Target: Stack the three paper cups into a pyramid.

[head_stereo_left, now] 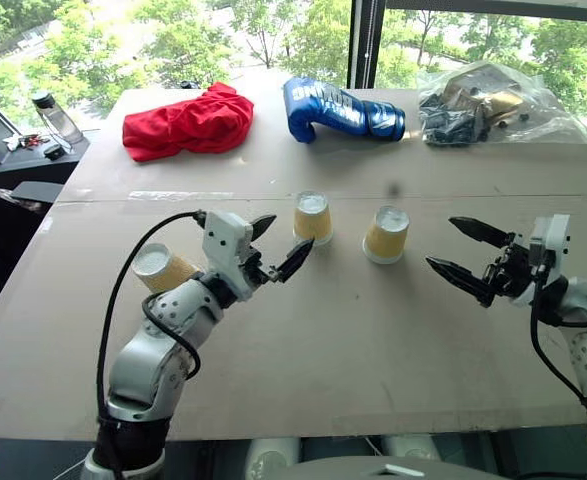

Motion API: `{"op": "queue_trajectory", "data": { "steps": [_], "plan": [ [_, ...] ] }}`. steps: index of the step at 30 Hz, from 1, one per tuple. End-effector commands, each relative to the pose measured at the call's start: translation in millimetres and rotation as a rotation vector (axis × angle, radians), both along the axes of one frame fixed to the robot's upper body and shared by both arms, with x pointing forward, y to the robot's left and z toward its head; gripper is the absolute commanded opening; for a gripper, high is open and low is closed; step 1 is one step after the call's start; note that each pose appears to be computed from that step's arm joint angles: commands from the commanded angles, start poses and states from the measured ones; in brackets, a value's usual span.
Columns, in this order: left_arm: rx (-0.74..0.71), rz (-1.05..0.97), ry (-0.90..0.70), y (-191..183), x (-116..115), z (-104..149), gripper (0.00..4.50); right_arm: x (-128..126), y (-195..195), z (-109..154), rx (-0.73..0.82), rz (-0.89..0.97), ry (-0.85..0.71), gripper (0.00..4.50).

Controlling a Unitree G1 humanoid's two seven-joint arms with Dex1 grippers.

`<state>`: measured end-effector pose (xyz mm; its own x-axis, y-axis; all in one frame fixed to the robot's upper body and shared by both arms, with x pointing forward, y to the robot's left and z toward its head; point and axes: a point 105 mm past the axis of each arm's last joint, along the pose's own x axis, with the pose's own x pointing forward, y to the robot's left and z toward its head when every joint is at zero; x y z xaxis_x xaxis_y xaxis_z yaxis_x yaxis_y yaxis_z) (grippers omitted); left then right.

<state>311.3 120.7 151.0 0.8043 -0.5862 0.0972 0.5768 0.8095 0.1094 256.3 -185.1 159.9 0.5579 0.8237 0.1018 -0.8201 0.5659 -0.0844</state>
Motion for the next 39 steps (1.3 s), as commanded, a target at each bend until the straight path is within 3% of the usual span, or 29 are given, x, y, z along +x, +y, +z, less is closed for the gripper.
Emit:
{"op": "queue_trajectory", "data": {
  "steps": [1,4,10,18,21,23,24,26,39],
  "plan": [
    [0.061,-0.012,-0.065,-12,15,-8,4.5,-18,-6,13,-0.004,0.002,-0.053,4.44],
    [0.082,0.011,-0.091,-11,37,-10,4.5,-30,-9,10,-0.011,-0.006,-0.038,4.44],
    [0.08,-0.037,-0.123,-23,61,-10,4.5,-43,-12,15,-0.012,-0.036,-0.047,4.44],
    [0.037,-0.077,-0.116,-37,73,-11,4.5,-42,-10,20,-0.004,-0.061,-0.065,4.44],
    [0.009,-0.084,-0.121,-37,72,-9,3.75,-42,-10,21,-0.002,-0.063,-0.068,4.5],
    [0.009,-0.099,-0.124,-38,69,-9,2.66,-42,-10,22,-0.002,-0.064,-0.068,4.5],
    [0.011,-0.106,-0.127,-38,67,-9,2.4,-42,-9,22,-0.002,-0.063,-0.068,4.5],
    [0.015,-0.129,-0.132,-40,62,-9,2.24,-41,-8,23,-0.004,-0.06,-0.07,4.5],
    [0.024,-0.284,-0.121,-70,44,-10,2.24,-37,-5,25,-0.008,-0.046,-0.074,4.5]
  ]
}}
